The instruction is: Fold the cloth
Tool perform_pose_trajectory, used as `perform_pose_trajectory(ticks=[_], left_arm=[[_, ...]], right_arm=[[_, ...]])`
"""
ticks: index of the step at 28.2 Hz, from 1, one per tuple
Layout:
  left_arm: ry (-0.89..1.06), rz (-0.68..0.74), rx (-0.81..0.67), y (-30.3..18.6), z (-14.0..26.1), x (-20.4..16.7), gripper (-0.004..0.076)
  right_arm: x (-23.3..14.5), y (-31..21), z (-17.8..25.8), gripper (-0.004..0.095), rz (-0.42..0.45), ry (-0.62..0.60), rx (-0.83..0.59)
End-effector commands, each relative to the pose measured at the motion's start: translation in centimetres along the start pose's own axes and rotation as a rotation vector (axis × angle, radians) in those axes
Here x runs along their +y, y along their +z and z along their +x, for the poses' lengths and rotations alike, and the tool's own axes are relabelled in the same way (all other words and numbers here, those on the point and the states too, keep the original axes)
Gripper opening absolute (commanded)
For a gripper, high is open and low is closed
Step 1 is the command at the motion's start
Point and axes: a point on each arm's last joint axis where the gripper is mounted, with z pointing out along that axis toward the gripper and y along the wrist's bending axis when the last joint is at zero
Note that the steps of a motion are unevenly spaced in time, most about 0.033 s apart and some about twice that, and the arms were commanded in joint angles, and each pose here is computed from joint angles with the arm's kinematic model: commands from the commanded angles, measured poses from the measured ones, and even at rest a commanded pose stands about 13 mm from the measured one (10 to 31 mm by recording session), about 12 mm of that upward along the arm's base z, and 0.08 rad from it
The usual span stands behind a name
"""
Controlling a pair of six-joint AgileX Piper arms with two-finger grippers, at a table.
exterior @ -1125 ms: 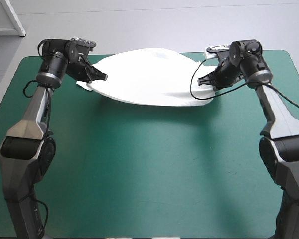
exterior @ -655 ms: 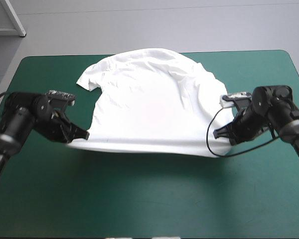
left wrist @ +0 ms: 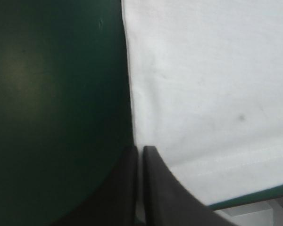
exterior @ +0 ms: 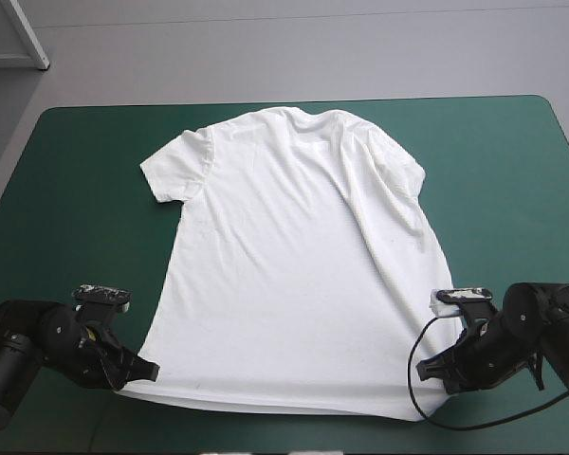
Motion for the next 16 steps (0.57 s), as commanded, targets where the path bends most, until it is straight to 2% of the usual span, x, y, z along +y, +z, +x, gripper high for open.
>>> perform_pose_trajectory(ticks=[1,3,4,5,7,10,13,16], left_arm=[[0.022,-0.006,0.040,-0.5,0.4,0.0,-0.0008],[0.049,0.002,0.040,-0.5,0.4,-0.1,0.0005],[0.056,0.022,0.038,-0.5,0.4,-0.3,0.0028],[0.051,0.048,0.035,-0.5,0.4,-0.5,0.0083],[0.043,0.075,0.032,-0.5,0.4,-0.8,0.0185],[0.035,0.100,0.028,-0.6,0.3,-1.0,0.0350],[0.036,0.098,0.026,-0.6,0.3,-1.0,0.0484],[0.016,0.085,-0.049,-1.1,-0.6,-0.9,0.0513]], right_arm=[[0.7,-0.3,0.6,-0.0004,-0.012,-0.079,0.028],[0.8,-0.5,0.4,0.0063,-0.012,-0.109,0.020],[0.8,-0.5,0.4,0.0146,-0.012,-0.121,0.016],[0.8,-0.6,0.3,0.0310,-0.012,-0.131,0.013],[0.8,-0.6,0.3,0.0486,-0.011,-0.134,0.009],[0.8,-0.6,0.1,0.0687,-0.009,-0.134,-0.012],[0.9,-1.2,-0.5,0.0727,-0.001,-0.136,-0.066],[1.2,-2.7,-1.8,0.0727,0.010,-0.144,-0.171]])
